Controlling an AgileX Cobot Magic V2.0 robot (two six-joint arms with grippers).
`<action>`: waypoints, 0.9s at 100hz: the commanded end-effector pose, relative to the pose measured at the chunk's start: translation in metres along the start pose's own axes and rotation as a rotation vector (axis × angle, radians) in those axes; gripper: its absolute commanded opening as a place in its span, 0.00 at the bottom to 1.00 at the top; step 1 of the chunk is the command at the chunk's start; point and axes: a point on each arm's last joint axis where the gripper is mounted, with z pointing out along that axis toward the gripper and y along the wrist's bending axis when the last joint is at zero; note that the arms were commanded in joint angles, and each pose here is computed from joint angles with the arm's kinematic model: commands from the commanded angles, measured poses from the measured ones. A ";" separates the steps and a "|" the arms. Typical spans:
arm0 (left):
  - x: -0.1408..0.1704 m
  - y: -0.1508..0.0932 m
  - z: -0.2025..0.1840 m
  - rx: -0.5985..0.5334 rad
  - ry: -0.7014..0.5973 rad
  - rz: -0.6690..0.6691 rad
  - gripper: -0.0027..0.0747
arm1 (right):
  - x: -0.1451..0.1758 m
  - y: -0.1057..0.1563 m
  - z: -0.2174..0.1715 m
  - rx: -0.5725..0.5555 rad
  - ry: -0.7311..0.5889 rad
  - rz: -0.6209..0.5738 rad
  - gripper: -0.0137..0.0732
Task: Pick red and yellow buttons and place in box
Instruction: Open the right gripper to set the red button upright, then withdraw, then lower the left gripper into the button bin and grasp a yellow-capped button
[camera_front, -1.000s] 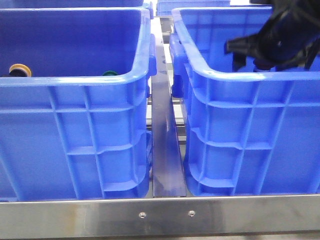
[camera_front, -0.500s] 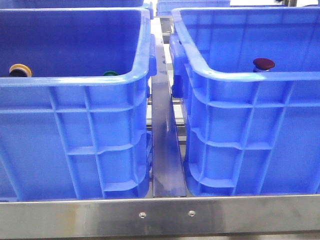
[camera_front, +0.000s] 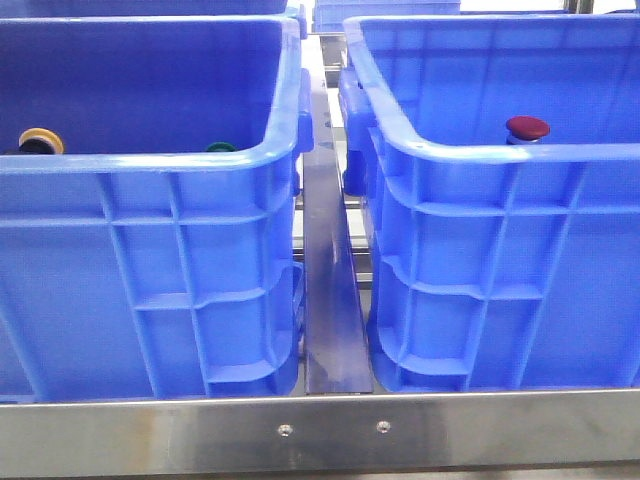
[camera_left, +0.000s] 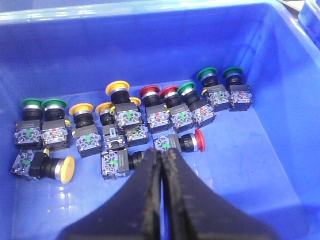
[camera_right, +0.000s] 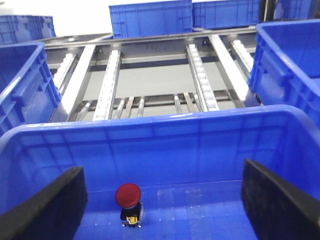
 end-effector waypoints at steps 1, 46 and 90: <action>-0.014 -0.001 -0.006 0.011 -0.096 -0.014 0.01 | -0.005 -0.002 -0.017 -0.042 -0.048 0.042 0.90; -0.014 -0.002 -0.006 0.022 -0.095 -0.028 0.01 | -0.002 -0.005 -0.031 -0.074 -0.090 0.026 0.10; -0.018 -0.003 0.003 0.029 -0.098 -0.034 0.79 | -0.002 -0.004 -0.031 -0.075 -0.090 0.026 0.08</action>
